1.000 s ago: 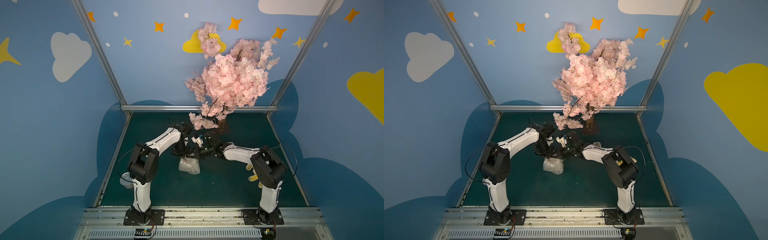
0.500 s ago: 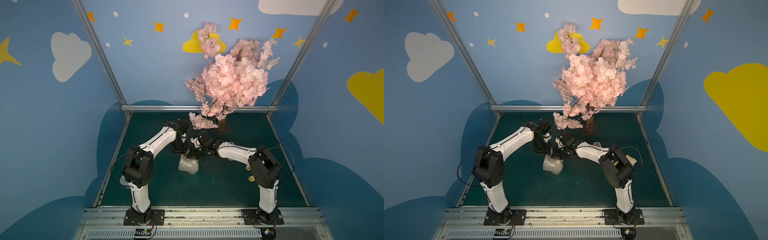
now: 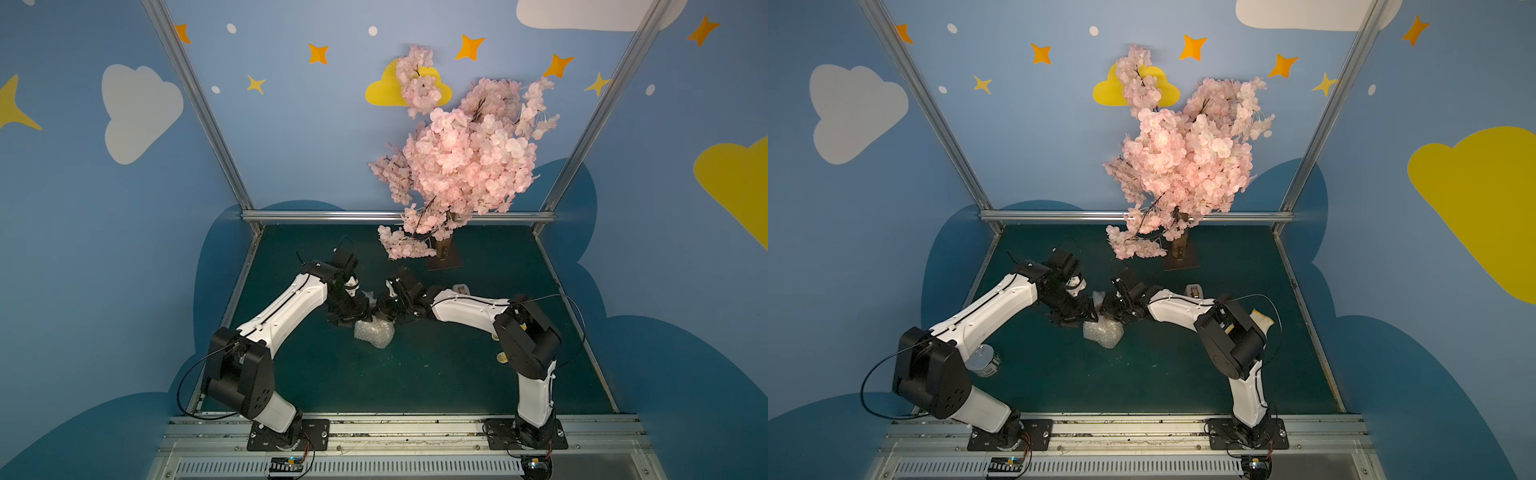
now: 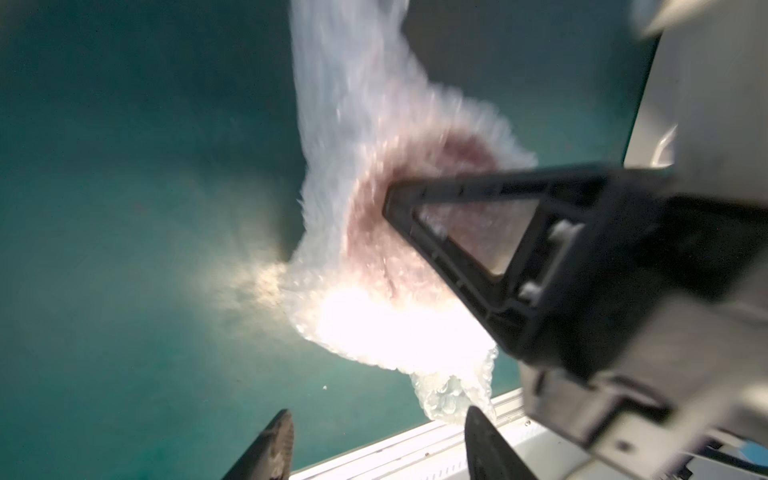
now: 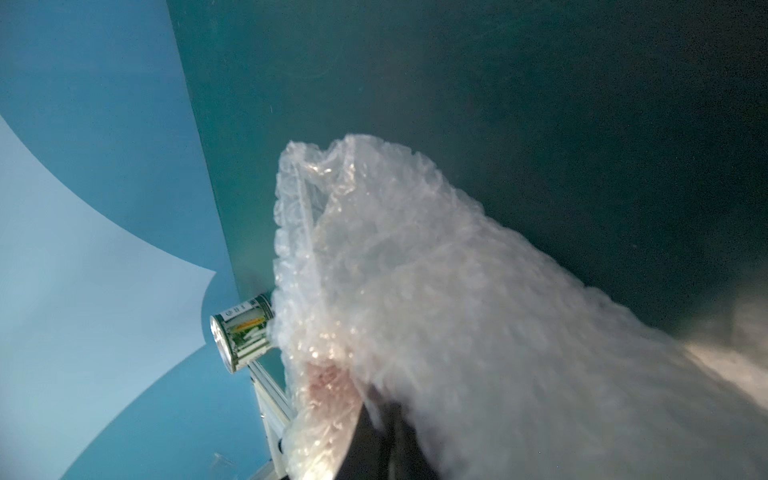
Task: Wrap mugs in bubble wrap
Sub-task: Wrap the mug in bubble wrap, then move the Tape Cutter to the center of the board.
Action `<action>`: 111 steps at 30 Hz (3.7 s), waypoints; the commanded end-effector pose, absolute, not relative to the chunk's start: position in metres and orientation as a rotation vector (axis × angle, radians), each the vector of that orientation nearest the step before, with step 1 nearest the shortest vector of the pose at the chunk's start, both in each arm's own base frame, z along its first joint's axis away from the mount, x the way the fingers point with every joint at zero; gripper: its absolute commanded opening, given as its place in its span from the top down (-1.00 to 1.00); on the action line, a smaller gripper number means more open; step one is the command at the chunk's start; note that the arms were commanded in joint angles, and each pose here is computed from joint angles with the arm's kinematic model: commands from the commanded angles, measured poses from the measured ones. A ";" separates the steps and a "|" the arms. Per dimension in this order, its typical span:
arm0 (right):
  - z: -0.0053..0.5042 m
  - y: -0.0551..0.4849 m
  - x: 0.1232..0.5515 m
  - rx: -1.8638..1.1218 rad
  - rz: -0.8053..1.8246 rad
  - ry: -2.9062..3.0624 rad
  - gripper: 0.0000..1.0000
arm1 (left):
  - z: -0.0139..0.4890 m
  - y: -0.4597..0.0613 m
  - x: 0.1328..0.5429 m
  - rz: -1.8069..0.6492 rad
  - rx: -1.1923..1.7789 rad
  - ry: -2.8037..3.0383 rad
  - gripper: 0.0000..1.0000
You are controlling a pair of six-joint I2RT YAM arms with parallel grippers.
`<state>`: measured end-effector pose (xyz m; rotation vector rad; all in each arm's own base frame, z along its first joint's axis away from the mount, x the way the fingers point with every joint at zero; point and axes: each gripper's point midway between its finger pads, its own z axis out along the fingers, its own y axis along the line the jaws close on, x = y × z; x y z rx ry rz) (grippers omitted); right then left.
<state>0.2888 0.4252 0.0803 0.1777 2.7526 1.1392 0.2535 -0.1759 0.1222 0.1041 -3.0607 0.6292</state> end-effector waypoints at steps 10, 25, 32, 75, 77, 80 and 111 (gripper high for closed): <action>0.046 0.410 0.282 0.315 0.994 2.791 1.00 | 0.115 -0.196 0.277 0.854 0.298 -3.111 -0.33; 0.045 0.408 0.279 0.300 0.992 2.788 1.00 | 0.126 -0.182 0.281 0.967 0.502 -3.169 -0.25; 0.045 0.407 0.279 0.307 0.986 2.787 1.00 | 0.106 -0.187 0.276 0.890 0.499 -3.071 -0.20; 0.113 0.409 0.265 0.044 1.127 2.681 -0.10 | 0.060 -0.158 0.310 0.269 0.327 -3.105 0.95; 0.120 0.406 0.263 0.021 1.126 2.670 -0.11 | 0.060 -0.157 0.312 0.238 0.291 -3.092 0.95; 0.134 0.399 0.259 -0.031 1.140 2.620 -0.17 | 0.060 -0.152 0.315 0.192 0.255 -3.096 0.95; 0.094 0.113 0.308 0.372 0.749 2.566 -0.74 | 0.090 -0.147 0.307 0.269 -0.007 -3.095 0.94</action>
